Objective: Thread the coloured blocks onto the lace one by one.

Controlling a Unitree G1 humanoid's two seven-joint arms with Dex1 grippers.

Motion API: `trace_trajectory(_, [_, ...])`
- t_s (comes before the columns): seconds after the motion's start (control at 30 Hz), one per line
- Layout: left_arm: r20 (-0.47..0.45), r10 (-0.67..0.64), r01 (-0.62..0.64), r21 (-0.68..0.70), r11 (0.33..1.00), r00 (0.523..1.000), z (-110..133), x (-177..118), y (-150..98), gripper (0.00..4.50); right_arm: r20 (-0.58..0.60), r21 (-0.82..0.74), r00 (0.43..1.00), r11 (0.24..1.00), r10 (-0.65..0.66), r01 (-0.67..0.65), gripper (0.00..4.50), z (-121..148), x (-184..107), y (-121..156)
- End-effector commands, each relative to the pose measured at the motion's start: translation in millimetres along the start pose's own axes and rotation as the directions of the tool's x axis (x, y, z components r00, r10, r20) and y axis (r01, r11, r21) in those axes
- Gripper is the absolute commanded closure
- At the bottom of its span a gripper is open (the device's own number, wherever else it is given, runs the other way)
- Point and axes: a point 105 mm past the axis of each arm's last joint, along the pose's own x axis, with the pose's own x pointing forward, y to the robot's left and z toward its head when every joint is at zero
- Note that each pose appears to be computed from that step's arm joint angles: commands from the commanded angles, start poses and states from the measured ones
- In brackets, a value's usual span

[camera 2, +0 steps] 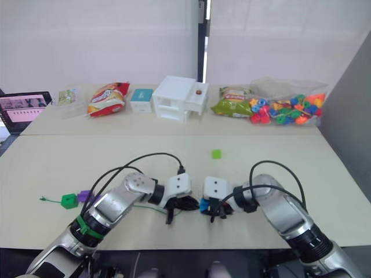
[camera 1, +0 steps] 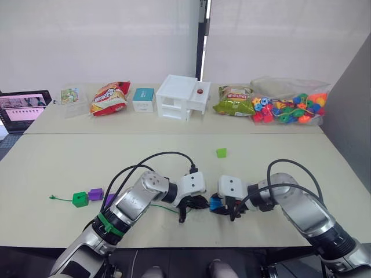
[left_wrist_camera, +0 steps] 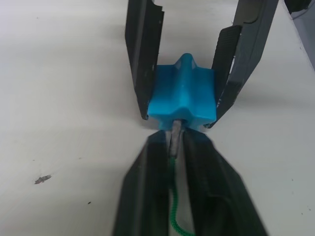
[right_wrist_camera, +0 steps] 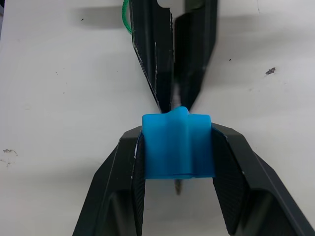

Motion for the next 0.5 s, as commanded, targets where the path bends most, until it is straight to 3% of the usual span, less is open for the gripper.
trace_trajectory(0.03, [0.059,0.027,-0.031,0.082,0.996,0.998,18,-13,1,2.58,0.019,-0.010,1.000,1.000,0.023,-0.022,3.14,2,5,8])
trace_trajectory(0.13, [0.053,0.031,-0.034,0.064,0.997,0.998,13,-24,0,1.59,0.016,-0.002,1.000,1.000,0.015,-0.015,3.14,0,5,6])
trace_trajectory(0.5, [0.052,0.074,-0.073,-0.028,0.997,0.996,-14,-32,-10,1.59,0.020,0.005,1.000,1.000,0.001,-0.001,3.14,2,4,3])
